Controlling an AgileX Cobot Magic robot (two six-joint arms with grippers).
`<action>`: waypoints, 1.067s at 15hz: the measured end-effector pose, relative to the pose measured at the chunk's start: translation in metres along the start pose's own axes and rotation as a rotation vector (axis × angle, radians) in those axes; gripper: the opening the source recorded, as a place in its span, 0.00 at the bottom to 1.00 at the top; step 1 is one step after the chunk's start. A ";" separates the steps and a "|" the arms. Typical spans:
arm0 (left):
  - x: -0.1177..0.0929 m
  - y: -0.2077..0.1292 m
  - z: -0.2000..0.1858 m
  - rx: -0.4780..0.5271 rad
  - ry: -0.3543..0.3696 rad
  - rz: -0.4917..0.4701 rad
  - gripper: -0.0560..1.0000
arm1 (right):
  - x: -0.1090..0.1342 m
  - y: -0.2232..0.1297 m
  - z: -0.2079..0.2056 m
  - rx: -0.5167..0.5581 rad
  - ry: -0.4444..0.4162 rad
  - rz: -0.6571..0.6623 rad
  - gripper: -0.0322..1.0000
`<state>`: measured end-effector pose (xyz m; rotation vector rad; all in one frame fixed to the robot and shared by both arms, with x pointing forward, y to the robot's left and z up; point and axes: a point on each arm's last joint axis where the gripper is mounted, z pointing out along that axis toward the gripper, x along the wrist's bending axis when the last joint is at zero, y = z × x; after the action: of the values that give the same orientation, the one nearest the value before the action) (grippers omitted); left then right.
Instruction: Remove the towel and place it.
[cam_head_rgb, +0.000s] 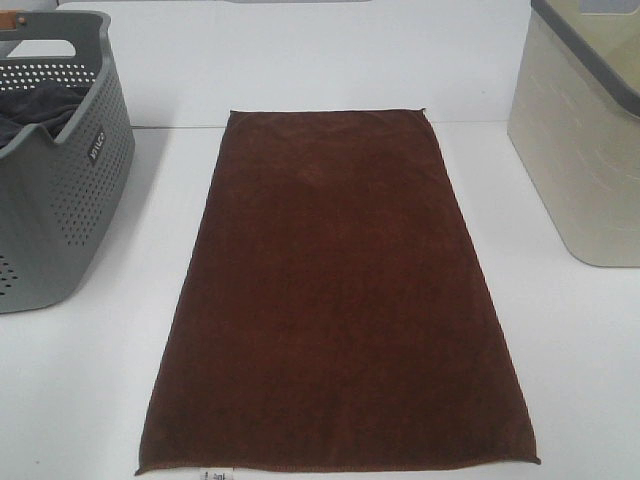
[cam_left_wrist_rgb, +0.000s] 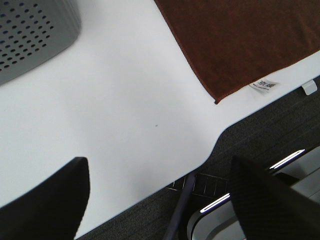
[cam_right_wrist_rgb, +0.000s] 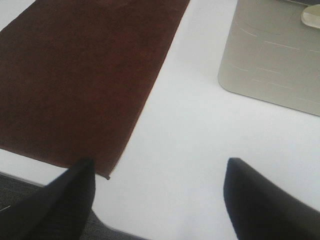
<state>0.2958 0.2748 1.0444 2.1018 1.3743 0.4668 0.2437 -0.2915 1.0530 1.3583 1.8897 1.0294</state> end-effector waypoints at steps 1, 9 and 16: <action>-0.001 -0.003 -0.005 -0.035 0.003 0.003 0.75 | 0.000 0.000 0.000 0.001 -0.023 0.014 0.70; -0.009 -0.043 -0.051 -0.433 0.292 -0.159 0.75 | -0.001 0.000 0.001 0.003 -0.126 0.080 0.70; -0.009 -0.043 -0.051 -0.434 0.287 -0.151 0.75 | -0.001 0.001 0.001 0.003 -0.131 0.088 0.70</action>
<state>0.2321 0.2940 1.0568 1.6119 1.4212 0.9381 0.2450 -0.2918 1.0531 1.4851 1.7500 0.9565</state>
